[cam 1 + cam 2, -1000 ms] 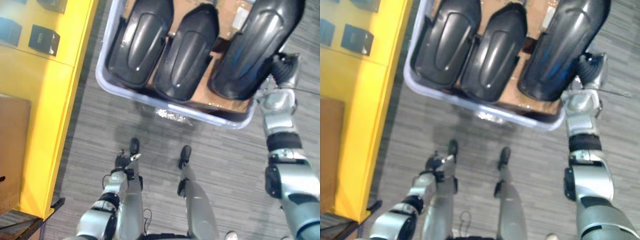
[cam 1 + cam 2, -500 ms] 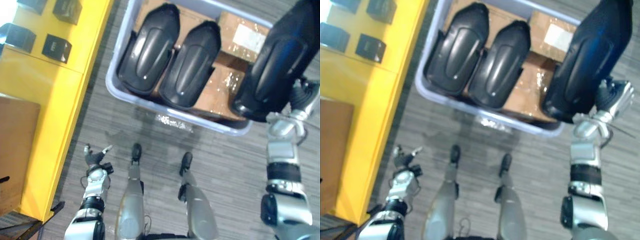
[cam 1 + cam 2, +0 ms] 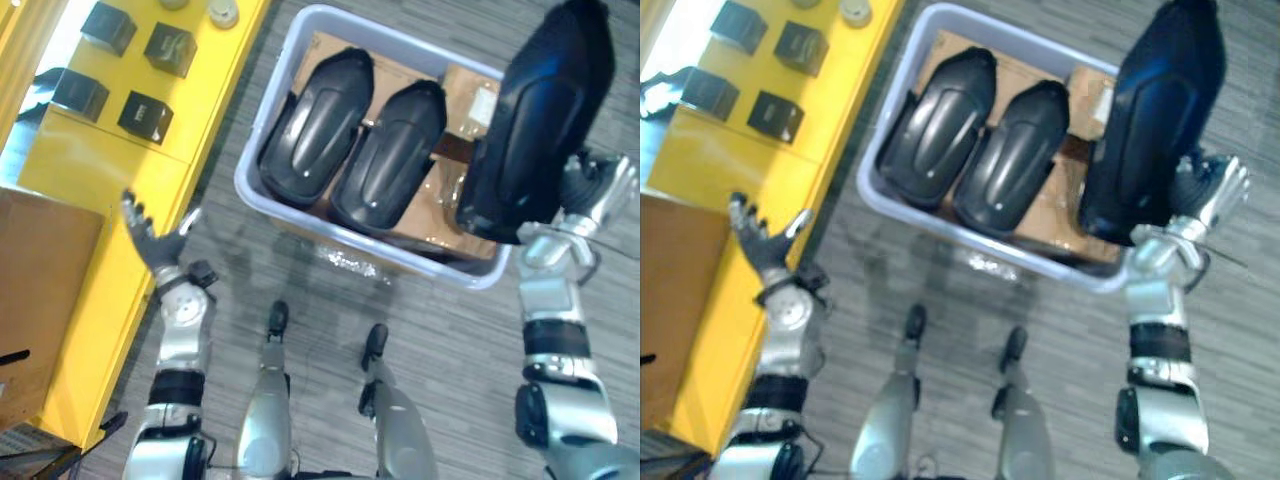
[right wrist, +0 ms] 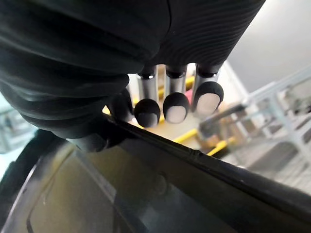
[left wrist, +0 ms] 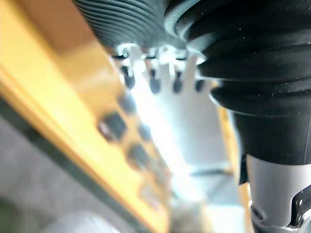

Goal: Walk over and take plastic housings, then place them on the shelf

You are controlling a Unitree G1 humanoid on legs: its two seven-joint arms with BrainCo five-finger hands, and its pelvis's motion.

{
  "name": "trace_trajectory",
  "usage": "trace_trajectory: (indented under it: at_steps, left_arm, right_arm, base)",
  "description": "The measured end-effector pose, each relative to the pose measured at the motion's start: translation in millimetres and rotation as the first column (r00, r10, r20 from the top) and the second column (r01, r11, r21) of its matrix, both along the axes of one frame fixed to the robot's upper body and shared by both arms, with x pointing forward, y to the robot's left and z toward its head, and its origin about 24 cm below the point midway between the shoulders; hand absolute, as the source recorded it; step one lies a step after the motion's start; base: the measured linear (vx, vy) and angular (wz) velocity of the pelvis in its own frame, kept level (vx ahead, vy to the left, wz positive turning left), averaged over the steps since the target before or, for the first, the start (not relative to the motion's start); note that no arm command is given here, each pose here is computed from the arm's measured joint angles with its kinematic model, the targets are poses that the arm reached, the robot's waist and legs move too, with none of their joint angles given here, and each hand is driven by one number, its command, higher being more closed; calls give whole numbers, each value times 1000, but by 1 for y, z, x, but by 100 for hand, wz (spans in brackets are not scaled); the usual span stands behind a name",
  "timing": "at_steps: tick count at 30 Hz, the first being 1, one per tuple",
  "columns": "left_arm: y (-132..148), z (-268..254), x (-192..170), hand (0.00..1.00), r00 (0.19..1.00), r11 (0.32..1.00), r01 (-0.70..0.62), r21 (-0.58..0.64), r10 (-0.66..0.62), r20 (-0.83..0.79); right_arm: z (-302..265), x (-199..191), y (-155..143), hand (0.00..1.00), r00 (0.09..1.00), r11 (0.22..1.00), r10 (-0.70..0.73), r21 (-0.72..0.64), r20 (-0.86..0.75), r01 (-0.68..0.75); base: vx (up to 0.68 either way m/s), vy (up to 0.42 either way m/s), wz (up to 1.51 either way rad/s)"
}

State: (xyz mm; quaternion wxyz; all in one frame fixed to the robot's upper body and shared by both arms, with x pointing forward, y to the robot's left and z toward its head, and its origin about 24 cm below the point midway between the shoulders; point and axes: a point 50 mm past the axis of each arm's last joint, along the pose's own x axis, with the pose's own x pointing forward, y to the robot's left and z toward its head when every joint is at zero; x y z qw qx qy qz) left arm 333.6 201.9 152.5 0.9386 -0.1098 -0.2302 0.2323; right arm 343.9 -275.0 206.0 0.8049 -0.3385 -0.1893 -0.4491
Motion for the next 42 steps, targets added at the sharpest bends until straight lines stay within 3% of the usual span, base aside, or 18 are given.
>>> trace_trajectory:
  at_steps: [6,10,19,24,42]
  left_arm:
    - [-52,66,20,0,937,955,295,4,-290,194]
    - [-71,89,24,0,902,932,359,48,-360,238]
    - [-98,101,38,0,871,890,446,94,-456,184]
    - [-105,108,44,0,856,874,483,58,-485,178]
    - [-135,104,49,0,825,831,554,51,-556,99]
  right_arm:
    - [27,12,28,100,993,996,86,7,75,-86]
    - [26,16,43,100,989,992,127,10,79,-128]
    - [37,21,96,100,955,957,280,-106,98,-270]
    - [47,22,124,100,922,926,366,-142,126,-349]
    - [55,10,165,100,863,873,475,-217,172,-438]
  base:
    - [22,-16,1]
    - [10,-6,2]
    - [-36,-18,-3]
    - [-38,-9,-4]
    - [-5,-14,-2]
